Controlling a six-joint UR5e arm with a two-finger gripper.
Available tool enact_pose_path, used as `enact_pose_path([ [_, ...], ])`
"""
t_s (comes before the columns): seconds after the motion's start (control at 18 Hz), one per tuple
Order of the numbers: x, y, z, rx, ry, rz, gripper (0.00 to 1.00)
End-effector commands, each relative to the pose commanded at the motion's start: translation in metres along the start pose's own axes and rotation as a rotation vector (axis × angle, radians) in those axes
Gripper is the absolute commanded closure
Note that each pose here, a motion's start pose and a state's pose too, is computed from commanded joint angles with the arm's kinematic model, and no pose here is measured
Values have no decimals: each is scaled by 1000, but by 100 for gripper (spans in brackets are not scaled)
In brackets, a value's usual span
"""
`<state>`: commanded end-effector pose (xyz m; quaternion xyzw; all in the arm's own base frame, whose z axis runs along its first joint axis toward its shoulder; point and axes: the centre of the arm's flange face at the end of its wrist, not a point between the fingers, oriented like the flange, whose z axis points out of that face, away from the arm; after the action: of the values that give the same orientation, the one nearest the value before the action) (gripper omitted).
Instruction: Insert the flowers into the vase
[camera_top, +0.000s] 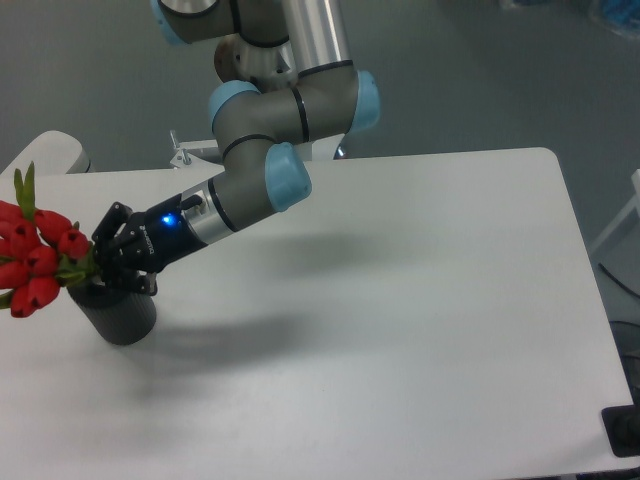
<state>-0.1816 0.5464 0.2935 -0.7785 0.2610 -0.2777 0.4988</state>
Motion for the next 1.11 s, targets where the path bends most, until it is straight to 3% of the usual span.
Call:
enact_pose_path([
  [0.11,2,6,0,-1,2,-12,27],
  [0.33,4,12,-4,1,-6,-27,20],
  [1.11,7,24,-45,17,-79,-63,8],
])
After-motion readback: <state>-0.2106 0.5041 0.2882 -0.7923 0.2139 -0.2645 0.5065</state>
